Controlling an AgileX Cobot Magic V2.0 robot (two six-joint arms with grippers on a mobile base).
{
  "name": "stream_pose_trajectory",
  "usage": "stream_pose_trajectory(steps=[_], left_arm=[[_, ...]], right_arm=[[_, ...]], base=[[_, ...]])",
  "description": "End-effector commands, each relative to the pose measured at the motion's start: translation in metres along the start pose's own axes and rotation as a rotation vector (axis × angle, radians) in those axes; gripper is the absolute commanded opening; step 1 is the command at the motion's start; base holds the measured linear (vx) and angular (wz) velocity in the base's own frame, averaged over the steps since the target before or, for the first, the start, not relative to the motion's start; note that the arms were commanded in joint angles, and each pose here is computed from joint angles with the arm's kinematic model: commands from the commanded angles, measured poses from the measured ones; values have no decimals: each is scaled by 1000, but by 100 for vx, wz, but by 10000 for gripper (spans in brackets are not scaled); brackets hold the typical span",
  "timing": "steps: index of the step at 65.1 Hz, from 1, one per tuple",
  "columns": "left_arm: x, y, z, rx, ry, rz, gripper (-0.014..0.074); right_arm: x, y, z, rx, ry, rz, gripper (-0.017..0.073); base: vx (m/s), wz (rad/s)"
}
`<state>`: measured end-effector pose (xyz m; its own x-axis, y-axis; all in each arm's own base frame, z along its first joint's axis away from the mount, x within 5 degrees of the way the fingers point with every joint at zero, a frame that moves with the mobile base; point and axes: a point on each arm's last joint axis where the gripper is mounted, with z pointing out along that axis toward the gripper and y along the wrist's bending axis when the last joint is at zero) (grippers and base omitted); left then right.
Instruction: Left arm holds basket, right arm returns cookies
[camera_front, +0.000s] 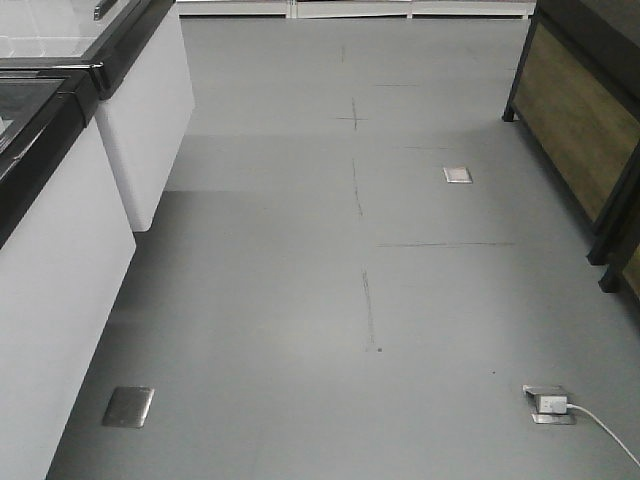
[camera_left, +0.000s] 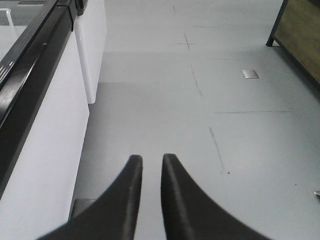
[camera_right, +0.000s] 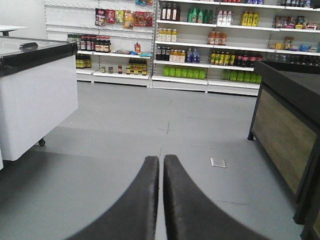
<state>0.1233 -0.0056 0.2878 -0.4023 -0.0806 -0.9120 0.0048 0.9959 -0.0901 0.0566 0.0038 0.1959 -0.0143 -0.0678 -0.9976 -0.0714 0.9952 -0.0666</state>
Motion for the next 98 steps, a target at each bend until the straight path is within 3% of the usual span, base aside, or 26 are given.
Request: stream_pose_trajectory(steps=[1,26,48,69,87,92,98], left_arm=[[-17,-2,-4,12,-95,-11,196],[-17,-2,-4,12,-96,-11,508],[-19,-2,-4,17,-112,-31,523],[-15,-2,11,-12,81,-208,523],[-49,-4,56,-75,356,-210,523],[-65,-4,63,-74,375,-273,523],[-86,0,67,-51,363,-396,523]], right_arm=[[-2,0,0,7,-68,-8,-10],[-2,0,0,7,-69,-8,-10],[-2,0,0,7,-69,-8,-10],[-2,0,0,7,-69,-8,-10],[-2,0,0,7,-69,-8,-10],[-2,0,0,7,-69,-8,-10],[-2,0,0,7,-69,-8,-10]], base=[[0,0],[0,0],[0,0],[0,0],[0,0],[0,0],[0,0]])
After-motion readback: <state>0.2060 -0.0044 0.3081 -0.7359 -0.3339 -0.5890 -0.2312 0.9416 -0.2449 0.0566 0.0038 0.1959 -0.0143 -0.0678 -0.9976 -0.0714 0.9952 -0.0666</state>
